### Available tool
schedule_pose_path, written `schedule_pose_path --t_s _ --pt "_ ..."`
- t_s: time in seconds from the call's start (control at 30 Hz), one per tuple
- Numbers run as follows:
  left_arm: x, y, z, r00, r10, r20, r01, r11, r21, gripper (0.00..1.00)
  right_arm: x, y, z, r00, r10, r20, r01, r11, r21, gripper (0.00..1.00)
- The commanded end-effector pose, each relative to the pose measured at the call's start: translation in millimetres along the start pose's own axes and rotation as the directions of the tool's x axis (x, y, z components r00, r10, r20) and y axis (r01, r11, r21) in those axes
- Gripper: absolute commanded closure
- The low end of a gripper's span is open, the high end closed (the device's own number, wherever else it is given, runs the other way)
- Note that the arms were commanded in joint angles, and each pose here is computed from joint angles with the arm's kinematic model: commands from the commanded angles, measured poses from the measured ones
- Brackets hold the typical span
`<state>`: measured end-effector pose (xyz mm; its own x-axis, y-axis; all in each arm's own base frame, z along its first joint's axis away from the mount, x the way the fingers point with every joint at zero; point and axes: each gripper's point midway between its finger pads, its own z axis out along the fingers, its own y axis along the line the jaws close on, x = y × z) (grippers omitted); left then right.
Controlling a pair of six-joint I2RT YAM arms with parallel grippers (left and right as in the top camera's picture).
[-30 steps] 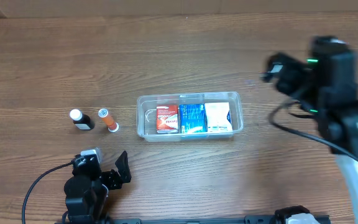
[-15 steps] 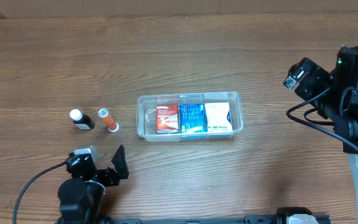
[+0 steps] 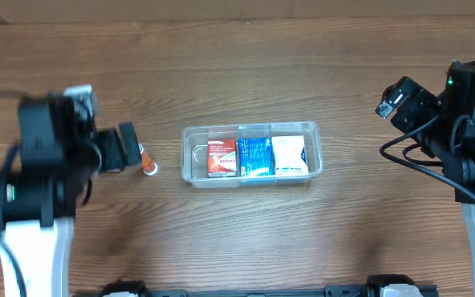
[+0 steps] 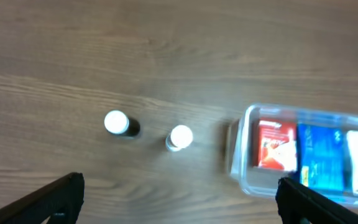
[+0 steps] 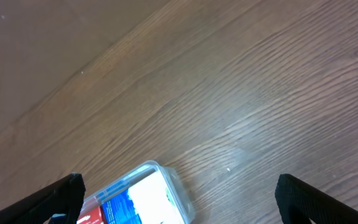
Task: Pack container
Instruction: 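Reach the left gripper to the dark brown bottle and grasp it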
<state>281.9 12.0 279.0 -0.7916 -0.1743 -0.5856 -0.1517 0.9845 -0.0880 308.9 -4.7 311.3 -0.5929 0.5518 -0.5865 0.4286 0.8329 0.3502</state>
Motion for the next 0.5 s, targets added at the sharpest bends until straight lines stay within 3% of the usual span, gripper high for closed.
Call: schedule_pose_path --t_s 0.0,0.1,0.23,0.47 --pt "-8 5 32 0.982 0.1 -0.157 -0.106 0.994 -0.033 0.0 -5 3 -5 1.0 -0.001 0.018 0.001 1.0 -0.012 0.0" --pt "1 30 62 0.963 -0.096 -0.251 0.053 0.983 -0.175 0.0 -5 3 -5 1.0 0.0 0.018 0.0 1.0 -0.012 0.0" --pt "11 62 95 0.911 -0.236 -0.339 0.17 0.962 -0.213 0.0 -5 3 -5 1.0 0.0 0.018 0.0 1.0 -0.012 0.0" --pt "32 86 148 0.823 -0.301 -0.482 0.246 0.953 -0.176 0.01 -5 3 -5 1.0 -0.001 0.018 0.001 1.0 -0.012 0.0"
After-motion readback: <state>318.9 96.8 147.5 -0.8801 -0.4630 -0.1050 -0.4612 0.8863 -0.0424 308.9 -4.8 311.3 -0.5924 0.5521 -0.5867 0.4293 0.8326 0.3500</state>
